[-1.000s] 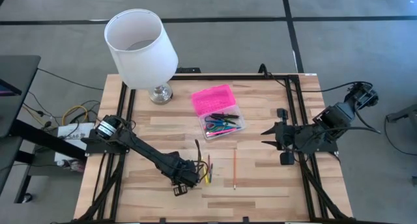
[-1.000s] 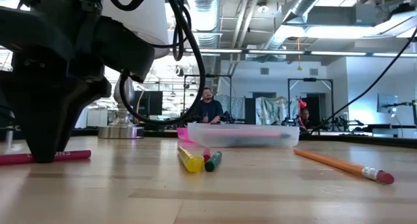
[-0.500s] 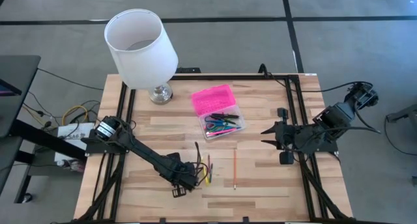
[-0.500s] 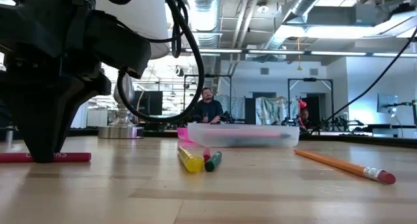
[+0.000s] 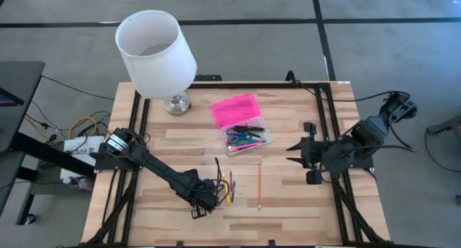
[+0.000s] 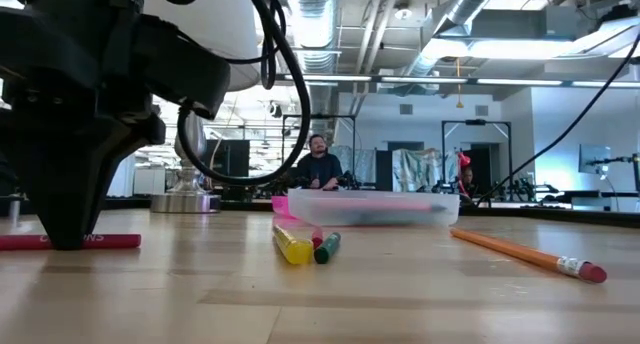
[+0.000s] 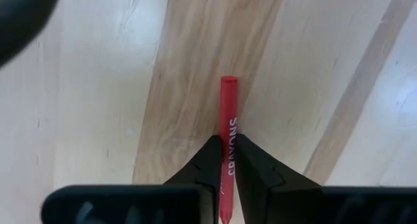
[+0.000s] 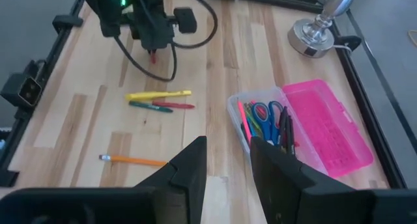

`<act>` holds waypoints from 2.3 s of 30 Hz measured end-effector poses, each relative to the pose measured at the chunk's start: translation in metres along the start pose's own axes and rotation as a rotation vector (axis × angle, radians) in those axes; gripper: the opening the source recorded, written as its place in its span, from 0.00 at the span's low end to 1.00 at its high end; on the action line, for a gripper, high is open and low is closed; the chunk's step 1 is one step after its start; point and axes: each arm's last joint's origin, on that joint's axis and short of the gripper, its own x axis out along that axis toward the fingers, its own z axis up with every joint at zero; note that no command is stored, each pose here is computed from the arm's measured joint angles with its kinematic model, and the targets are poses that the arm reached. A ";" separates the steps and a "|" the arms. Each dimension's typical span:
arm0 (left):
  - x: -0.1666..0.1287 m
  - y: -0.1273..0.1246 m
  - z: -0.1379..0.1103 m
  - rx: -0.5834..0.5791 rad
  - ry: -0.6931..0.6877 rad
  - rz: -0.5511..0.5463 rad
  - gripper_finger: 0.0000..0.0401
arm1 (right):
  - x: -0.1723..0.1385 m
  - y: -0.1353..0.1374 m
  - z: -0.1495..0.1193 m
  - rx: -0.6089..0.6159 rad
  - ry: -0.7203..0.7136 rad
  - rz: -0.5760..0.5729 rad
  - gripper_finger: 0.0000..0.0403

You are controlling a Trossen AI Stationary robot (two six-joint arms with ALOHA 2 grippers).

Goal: Pick & place school supplies into a supply box
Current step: Put the left red crayon into the pink supply box

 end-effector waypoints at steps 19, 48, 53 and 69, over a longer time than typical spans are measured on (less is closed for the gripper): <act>-0.002 0.001 0.001 0.096 -0.003 0.016 0.04 | 0.000 0.004 0.009 0.064 -0.078 0.025 0.27; -0.074 0.111 0.139 -0.052 -0.346 0.042 0.04 | 0.000 0.003 0.009 0.072 -0.077 0.016 0.27; -0.079 0.146 0.163 -0.070 -0.472 0.007 0.04 | 0.000 0.003 0.009 0.072 -0.078 0.016 0.27; -0.038 0.174 0.183 -0.047 -0.427 -0.006 0.12 | 0.005 -0.006 0.008 0.088 -0.050 -0.020 0.27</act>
